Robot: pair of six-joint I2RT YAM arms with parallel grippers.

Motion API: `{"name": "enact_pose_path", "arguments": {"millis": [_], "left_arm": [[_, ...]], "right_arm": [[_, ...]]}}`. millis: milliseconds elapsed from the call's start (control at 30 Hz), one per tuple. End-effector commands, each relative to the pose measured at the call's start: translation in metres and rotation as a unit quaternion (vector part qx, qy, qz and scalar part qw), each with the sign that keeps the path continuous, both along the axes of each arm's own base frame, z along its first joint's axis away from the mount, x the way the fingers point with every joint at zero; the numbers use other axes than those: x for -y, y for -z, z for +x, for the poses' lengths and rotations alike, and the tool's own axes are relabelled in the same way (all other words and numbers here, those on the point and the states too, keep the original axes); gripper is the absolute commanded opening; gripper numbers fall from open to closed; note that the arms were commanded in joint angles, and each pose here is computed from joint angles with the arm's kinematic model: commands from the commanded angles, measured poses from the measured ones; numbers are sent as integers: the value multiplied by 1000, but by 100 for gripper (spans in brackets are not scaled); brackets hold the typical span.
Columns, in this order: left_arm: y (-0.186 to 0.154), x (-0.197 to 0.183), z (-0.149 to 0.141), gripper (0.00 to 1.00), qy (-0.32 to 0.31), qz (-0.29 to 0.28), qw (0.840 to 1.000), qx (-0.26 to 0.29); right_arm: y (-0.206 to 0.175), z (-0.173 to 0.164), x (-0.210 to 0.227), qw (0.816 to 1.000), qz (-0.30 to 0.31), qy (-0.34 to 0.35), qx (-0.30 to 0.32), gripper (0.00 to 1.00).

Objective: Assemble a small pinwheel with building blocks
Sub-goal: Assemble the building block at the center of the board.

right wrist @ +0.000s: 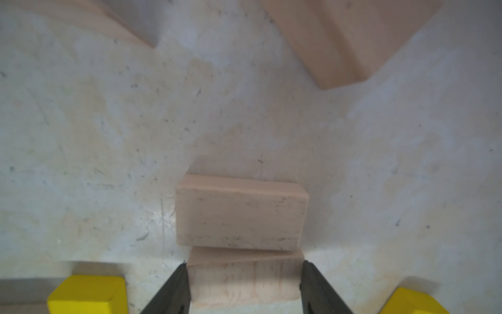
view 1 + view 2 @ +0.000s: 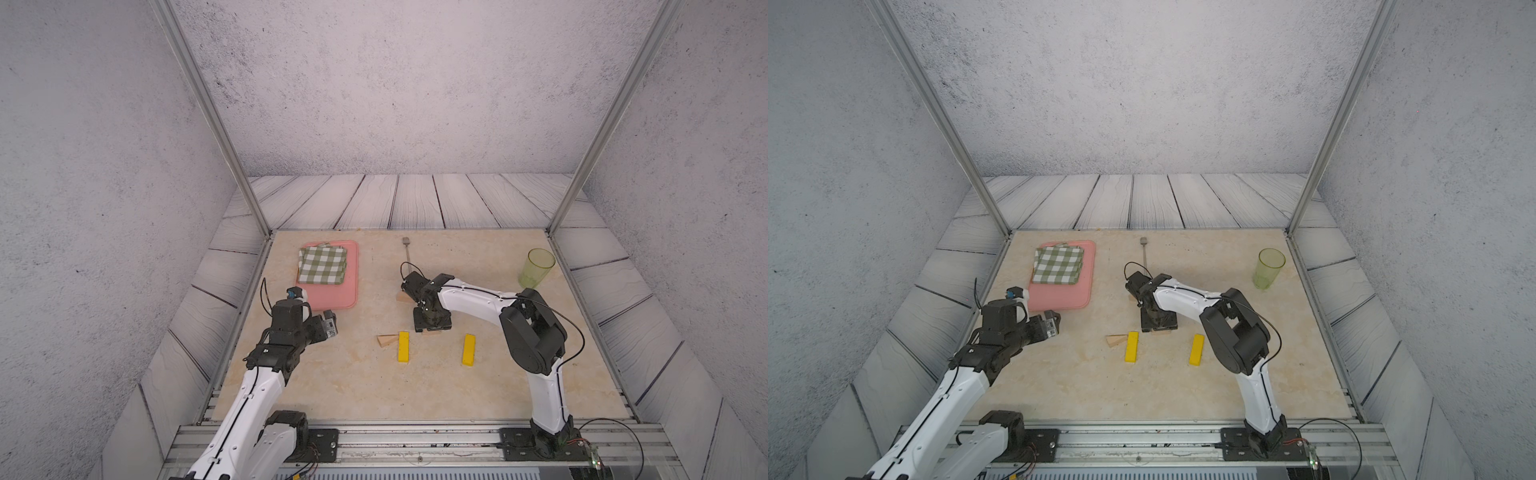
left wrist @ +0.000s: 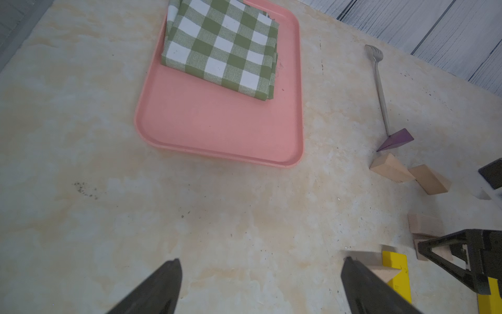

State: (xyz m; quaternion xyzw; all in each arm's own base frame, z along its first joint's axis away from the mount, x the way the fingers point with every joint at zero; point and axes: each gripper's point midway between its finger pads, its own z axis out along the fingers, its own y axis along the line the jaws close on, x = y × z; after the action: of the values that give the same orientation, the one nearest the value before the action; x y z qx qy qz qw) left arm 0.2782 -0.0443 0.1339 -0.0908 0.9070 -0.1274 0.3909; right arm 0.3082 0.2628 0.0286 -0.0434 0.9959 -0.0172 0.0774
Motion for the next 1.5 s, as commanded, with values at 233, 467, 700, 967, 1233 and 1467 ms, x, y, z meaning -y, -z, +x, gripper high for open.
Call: {"name": "enact_pose_path", "arguments": {"millis": [233,467,700,967,1233,1467], "left_arm": [[0,2,-1,98,2,1,1000,4],[0,2,-1,98,2,1,1000,4],[0,2,-1,98,2,1,1000,4],[1,2,-1,98,2,1,1000,3],[1,2,-1,98,2,1,1000,3],[2,2,-1,98,3,1,1000,2]], "right_arm": [[13,0,3,1000,-13,21,-13,59],[12,3,1,1000,-12,21,-12,59],[11,3,1,1000,-14,21,-11,60],[12,3,-3,1000,-11,20,-12,60],[15,4,-3,1000,-14,19,-14,62],[15,4,-4,1000,-13,17,-14,67]]}}
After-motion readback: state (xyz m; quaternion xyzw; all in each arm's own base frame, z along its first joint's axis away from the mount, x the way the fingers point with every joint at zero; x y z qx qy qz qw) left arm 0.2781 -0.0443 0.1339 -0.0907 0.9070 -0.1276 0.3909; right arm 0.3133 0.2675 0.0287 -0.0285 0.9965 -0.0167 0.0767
